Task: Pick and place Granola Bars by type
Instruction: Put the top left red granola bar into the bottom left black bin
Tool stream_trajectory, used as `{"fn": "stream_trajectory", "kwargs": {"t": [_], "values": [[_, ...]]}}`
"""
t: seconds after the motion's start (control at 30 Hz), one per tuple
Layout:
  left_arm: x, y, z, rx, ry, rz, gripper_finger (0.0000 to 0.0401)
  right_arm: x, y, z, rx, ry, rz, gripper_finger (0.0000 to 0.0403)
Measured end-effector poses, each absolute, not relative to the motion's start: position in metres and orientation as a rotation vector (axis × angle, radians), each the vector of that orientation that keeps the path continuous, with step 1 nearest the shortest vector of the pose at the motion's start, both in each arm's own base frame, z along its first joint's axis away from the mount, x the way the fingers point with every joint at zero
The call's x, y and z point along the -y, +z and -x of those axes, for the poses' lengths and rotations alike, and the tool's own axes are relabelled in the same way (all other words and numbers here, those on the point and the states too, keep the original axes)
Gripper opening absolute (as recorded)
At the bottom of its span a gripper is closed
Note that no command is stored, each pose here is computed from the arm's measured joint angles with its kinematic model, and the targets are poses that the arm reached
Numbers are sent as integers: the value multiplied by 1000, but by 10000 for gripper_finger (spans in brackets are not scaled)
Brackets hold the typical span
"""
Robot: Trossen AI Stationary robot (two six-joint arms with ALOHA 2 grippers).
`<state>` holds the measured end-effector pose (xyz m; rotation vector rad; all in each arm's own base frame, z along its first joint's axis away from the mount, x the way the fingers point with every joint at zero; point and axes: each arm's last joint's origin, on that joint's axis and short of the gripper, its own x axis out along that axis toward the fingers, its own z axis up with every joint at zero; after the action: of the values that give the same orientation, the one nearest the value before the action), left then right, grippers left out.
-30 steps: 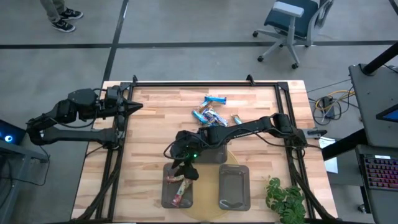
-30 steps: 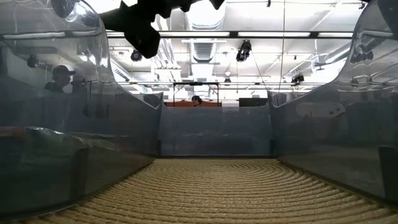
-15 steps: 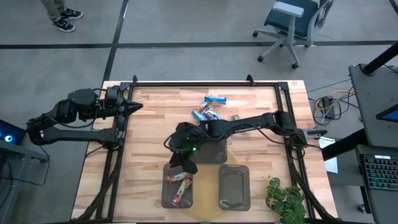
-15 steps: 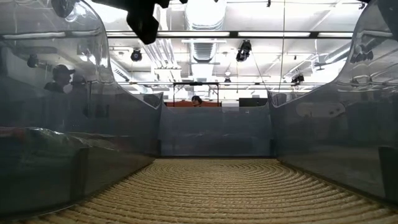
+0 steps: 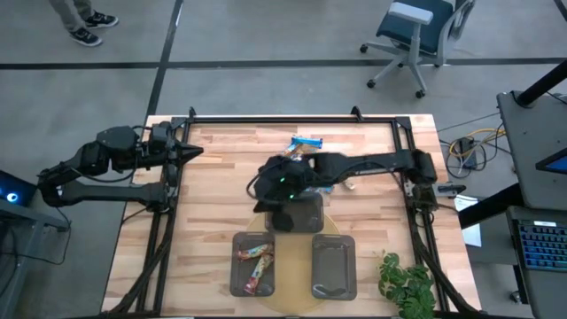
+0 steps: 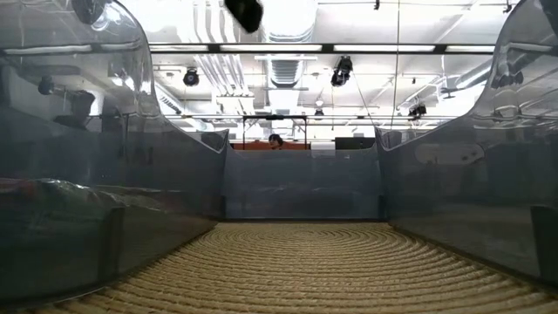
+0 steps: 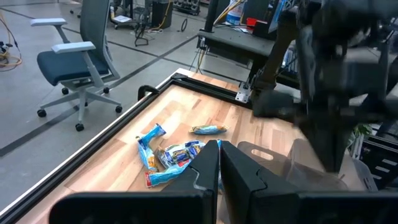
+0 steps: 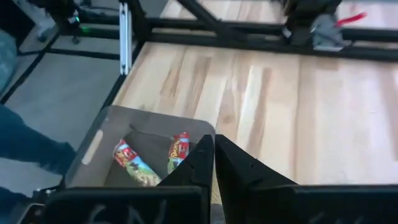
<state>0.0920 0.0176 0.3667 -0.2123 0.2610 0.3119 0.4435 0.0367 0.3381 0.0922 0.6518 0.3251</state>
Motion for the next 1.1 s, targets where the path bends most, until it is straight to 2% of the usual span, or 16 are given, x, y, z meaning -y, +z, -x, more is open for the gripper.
{"fn": "stream_trajectory", "kwargs": {"t": [0.33, 0.53, 0.73, 1.1], "values": [[-18, 367, -92, -256, 311, 211, 0, -14, 409, -384, -524, 219, -6, 8], [-18, 370, -92, -226, 307, 204, 0, -2, 430, -348, -447, 183, 29, 8], [-18, 371, -92, -218, 306, 201, 0, 10, 428, -307, -365, 50, 16, 8], [-18, 376, -93, -164, 300, 191, 0, 15, 391, -234, -234, -80, -108, 8]]}}
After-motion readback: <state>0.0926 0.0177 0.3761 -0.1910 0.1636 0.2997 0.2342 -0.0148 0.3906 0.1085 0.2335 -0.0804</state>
